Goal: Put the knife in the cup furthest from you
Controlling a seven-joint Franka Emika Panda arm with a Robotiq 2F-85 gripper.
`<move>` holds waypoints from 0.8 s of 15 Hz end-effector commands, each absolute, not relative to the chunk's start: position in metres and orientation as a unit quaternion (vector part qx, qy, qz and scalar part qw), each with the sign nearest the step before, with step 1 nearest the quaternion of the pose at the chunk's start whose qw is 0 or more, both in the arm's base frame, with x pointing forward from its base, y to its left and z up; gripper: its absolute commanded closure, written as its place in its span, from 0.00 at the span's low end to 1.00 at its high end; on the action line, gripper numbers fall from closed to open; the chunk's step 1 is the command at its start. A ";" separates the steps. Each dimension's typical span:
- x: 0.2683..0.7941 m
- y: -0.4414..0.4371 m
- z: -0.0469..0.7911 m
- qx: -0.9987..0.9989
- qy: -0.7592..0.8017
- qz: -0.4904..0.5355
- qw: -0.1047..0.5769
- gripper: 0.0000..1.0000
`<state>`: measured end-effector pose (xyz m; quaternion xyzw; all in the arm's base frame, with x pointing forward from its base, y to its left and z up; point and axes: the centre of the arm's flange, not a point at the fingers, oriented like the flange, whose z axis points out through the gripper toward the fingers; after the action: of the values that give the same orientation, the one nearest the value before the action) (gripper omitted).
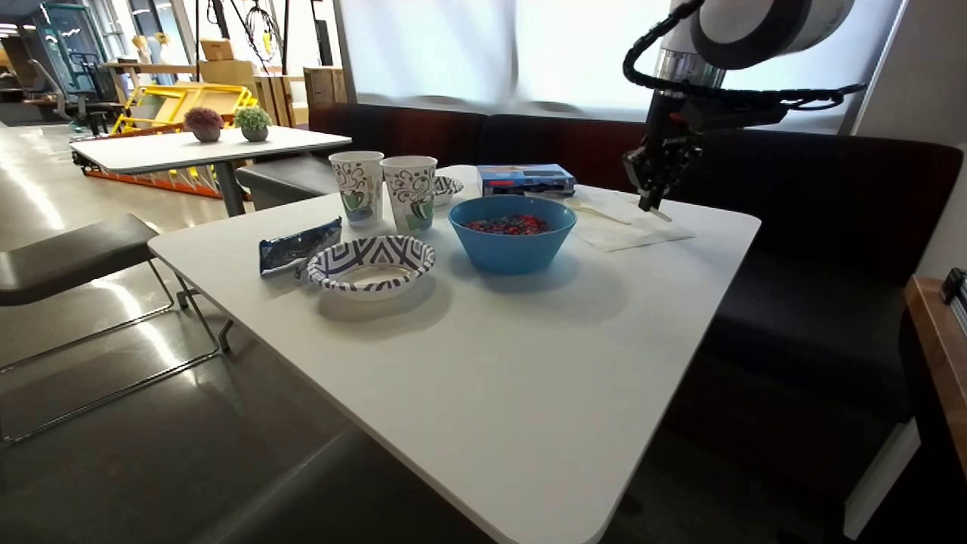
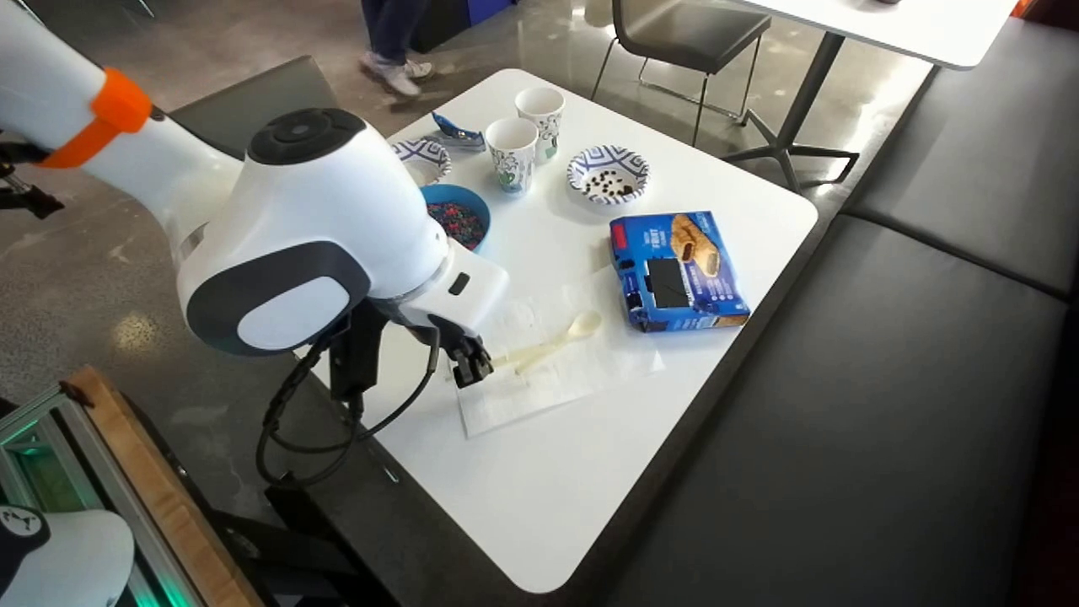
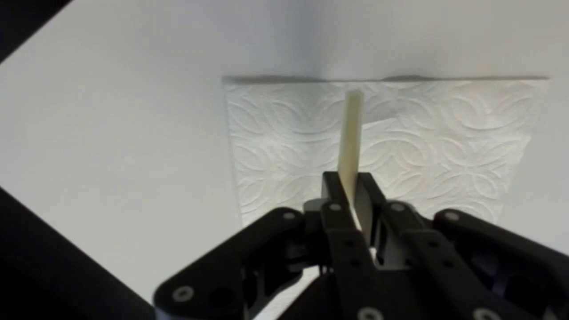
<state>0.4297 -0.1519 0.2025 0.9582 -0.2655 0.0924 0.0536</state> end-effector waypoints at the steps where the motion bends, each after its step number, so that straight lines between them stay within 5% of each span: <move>1: 0.407 -0.136 0.242 0.957 -0.258 0.098 0.091 0.97; 3: 0.399 -0.129 0.255 0.966 -0.217 0.111 0.086 0.97; 4: 0.423 -0.156 0.225 0.961 -0.235 0.113 0.088 0.87; 10: 0.417 -0.144 0.238 0.966 -0.216 0.120 0.080 0.87; 12: 0.425 -0.136 0.256 0.968 -0.188 0.123 0.114 0.97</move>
<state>0.4190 -0.1443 0.2393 0.9668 -0.2090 0.1215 0.0831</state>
